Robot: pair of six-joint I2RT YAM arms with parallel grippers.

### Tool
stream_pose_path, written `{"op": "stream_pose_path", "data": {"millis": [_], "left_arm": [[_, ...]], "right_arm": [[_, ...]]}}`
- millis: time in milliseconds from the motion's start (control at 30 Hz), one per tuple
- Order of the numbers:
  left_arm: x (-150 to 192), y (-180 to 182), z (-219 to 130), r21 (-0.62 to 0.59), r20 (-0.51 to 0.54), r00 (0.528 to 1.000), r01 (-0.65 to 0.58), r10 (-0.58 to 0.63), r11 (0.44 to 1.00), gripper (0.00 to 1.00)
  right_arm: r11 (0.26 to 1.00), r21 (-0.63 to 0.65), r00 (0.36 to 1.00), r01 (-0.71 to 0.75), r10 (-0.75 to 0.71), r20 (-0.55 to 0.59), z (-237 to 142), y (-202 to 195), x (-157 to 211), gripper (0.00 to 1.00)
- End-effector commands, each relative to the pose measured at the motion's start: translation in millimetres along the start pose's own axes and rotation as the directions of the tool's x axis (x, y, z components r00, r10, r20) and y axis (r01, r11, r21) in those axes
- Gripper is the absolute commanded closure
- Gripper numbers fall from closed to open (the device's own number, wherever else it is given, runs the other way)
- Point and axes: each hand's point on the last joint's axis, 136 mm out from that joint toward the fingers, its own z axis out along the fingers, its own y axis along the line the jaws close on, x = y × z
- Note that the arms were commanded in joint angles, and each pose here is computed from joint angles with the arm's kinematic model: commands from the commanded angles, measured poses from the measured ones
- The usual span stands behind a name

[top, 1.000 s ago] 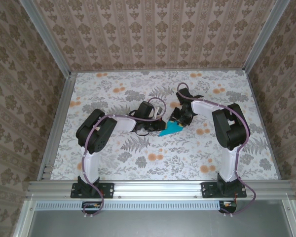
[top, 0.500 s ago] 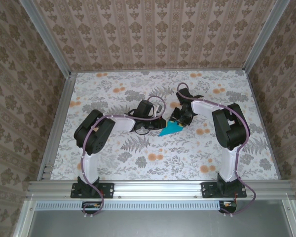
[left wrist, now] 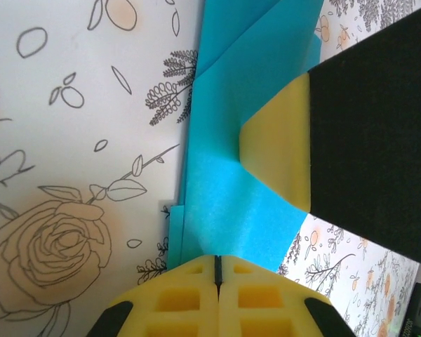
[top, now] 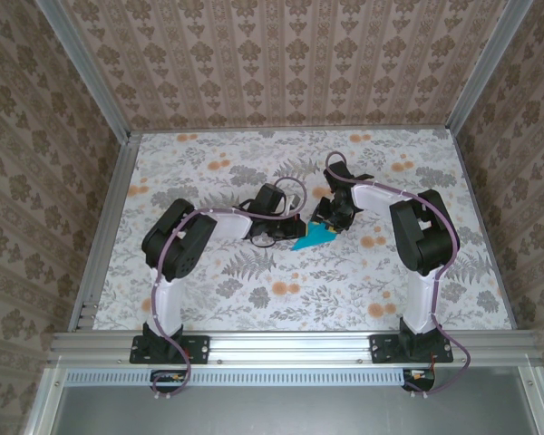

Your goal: Fold a paper plane with a square sheet of paper (pick it up from the middle)

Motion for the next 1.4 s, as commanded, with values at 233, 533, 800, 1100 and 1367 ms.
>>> {"op": "stream_pose_path", "data": {"millis": [233, 533, 800, 1100, 1367], "left_arm": [[22, 20, 6, -0.113, -0.095, 0.995, -0.003, -0.008, 0.994, 0.98], [39, 38, 7, -0.185, -0.162, 0.986, 0.006, -0.036, 0.983, 0.99], [40, 40, 10, -0.189, -0.176, 0.983, 0.008, -0.042, 0.982, 0.99], [41, 43, 11, -0.198, -0.181, 0.982, 0.014, -0.051, 0.98, 1.0], [42, 43, 11, -0.204, -0.181, 0.981, 0.025, -0.063, 0.979, 1.0]], "right_arm": [[0.988, 0.155, 0.992, -0.023, 0.042, -0.121, 46, -54, 35, 0.55], [0.984, -0.175, 0.998, 0.043, -0.033, 0.061, -28, 22, -5, 0.5], [0.942, -0.317, 0.99, 0.107, -0.071, 0.124, -55, 40, 1, 0.61], [0.924, -0.358, 0.99, 0.133, -0.109, 0.088, -45, 56, 5, 0.8], [0.959, -0.268, 0.995, 0.096, -0.09, 0.033, -17, 44, 3, 0.84]]}}
